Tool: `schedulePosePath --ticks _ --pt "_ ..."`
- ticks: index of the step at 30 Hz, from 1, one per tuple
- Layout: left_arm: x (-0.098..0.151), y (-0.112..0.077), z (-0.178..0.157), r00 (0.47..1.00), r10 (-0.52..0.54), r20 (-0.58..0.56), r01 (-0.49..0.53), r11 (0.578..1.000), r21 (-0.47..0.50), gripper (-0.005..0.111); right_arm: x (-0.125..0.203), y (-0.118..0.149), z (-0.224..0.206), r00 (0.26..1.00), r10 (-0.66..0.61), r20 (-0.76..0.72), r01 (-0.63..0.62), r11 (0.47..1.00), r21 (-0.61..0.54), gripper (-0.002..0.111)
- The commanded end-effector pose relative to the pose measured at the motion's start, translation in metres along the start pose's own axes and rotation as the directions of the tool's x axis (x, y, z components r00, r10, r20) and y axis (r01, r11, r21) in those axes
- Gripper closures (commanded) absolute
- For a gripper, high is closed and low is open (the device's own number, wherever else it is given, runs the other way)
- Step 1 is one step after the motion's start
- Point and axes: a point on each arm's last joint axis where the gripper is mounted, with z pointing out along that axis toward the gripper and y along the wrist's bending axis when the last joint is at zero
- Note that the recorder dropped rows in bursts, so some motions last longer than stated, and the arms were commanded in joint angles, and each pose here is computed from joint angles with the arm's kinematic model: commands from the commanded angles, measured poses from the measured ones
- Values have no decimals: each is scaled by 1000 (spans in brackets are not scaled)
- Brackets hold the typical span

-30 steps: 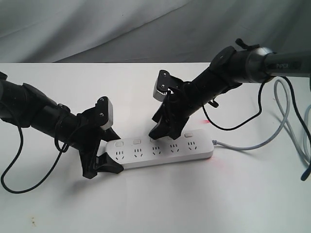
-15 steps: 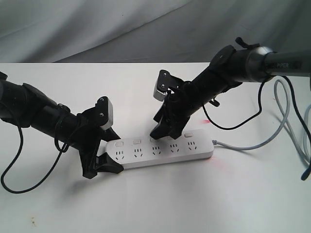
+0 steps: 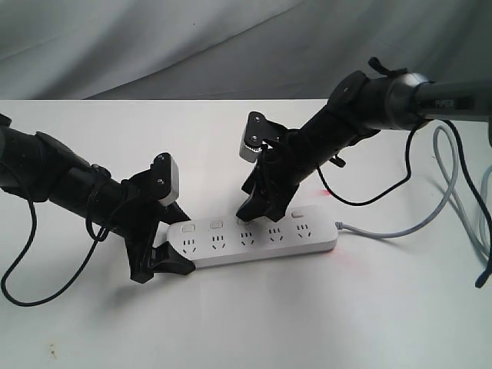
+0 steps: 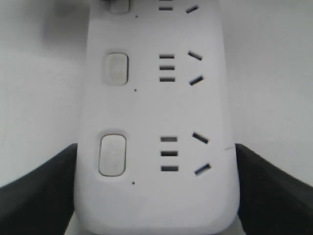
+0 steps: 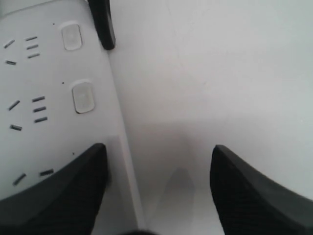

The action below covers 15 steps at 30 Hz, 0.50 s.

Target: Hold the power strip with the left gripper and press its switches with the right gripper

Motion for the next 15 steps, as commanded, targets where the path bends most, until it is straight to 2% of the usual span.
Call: schedulePosePath --ticks 1,5,9,15 --pt "-3 0 0 1000 10 7 -10 1000 -2 107 10 4 19 993 -60 -103 60 998 0 51" --pt "-3 0 0 1000 10 7 -10 1000 -2 107 8 5 17 996 -28 -83 27 1000 -16 51" --pt "-3 0 0 1000 10 7 -10 1000 -2 107 -9 7 -7 999 -20 33 21 1000 -23 51" --pt "-3 0 0 1000 10 7 -10 1000 -2 107 -28 2 -78 989 -89 117 76 991 113 51"
